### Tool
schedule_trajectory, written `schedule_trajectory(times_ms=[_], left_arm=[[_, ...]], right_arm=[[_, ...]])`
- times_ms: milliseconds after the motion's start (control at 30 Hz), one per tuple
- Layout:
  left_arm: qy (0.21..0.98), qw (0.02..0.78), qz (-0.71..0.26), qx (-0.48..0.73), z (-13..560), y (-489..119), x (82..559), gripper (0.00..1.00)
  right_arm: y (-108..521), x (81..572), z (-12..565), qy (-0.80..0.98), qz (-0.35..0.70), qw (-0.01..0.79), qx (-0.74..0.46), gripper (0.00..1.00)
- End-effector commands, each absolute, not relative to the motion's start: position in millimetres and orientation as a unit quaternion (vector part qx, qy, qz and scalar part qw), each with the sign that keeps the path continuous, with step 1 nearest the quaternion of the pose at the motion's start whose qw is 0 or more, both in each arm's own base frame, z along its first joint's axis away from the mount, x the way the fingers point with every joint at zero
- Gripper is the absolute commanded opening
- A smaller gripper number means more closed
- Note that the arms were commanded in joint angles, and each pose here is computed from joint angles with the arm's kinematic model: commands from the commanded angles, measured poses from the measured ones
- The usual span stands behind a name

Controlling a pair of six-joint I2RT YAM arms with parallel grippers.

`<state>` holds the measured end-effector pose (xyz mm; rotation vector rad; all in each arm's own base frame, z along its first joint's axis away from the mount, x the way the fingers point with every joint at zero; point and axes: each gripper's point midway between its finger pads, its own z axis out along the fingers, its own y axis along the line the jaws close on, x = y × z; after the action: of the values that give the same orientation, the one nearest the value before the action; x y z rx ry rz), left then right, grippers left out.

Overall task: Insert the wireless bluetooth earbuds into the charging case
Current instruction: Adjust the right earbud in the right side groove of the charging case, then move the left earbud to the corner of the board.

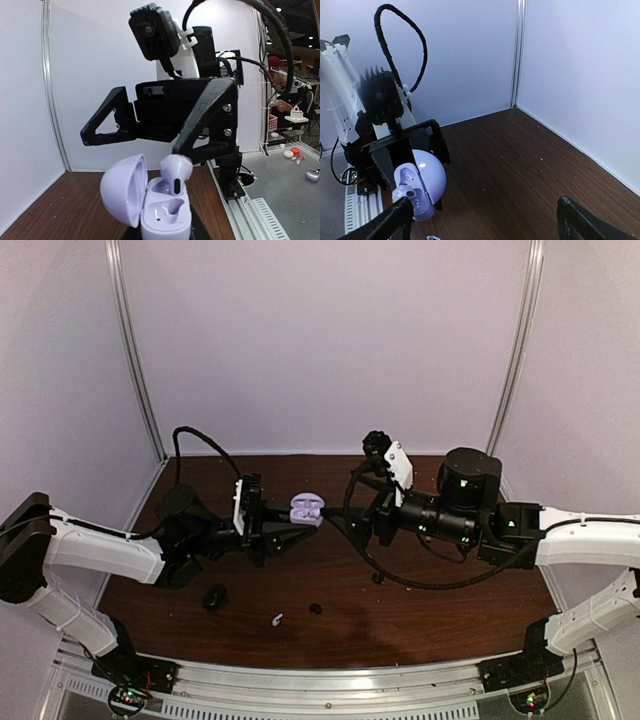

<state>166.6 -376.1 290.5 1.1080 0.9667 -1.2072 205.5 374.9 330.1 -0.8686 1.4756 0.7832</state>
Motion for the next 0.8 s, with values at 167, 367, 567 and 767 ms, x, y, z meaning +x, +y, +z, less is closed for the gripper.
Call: schedule_trajectory(times_ms=[167,367,567,767], left_arm=[[0.386,0.596,-0.522,0.473,304,-376,162,0.0],[0.395,0.6,-0.518,0.465,303,-376,167,0.0],[0.424,0.6,-0.522,0.433,301,-367,184,0.0],[0.479,0.611,-0.508,0.373,293,-337,217,0.0]], right_arm=[[369,215,328,0.648,0.32,0.59,-0.36,1.0],[366,203,336,0.625,0.342,0.593,-0.374,1.0],[364,196,337,0.617,0.349,0.59,-0.387,1.0],[354,204,319,0.643,0.34,0.555,-0.404,1.0]])
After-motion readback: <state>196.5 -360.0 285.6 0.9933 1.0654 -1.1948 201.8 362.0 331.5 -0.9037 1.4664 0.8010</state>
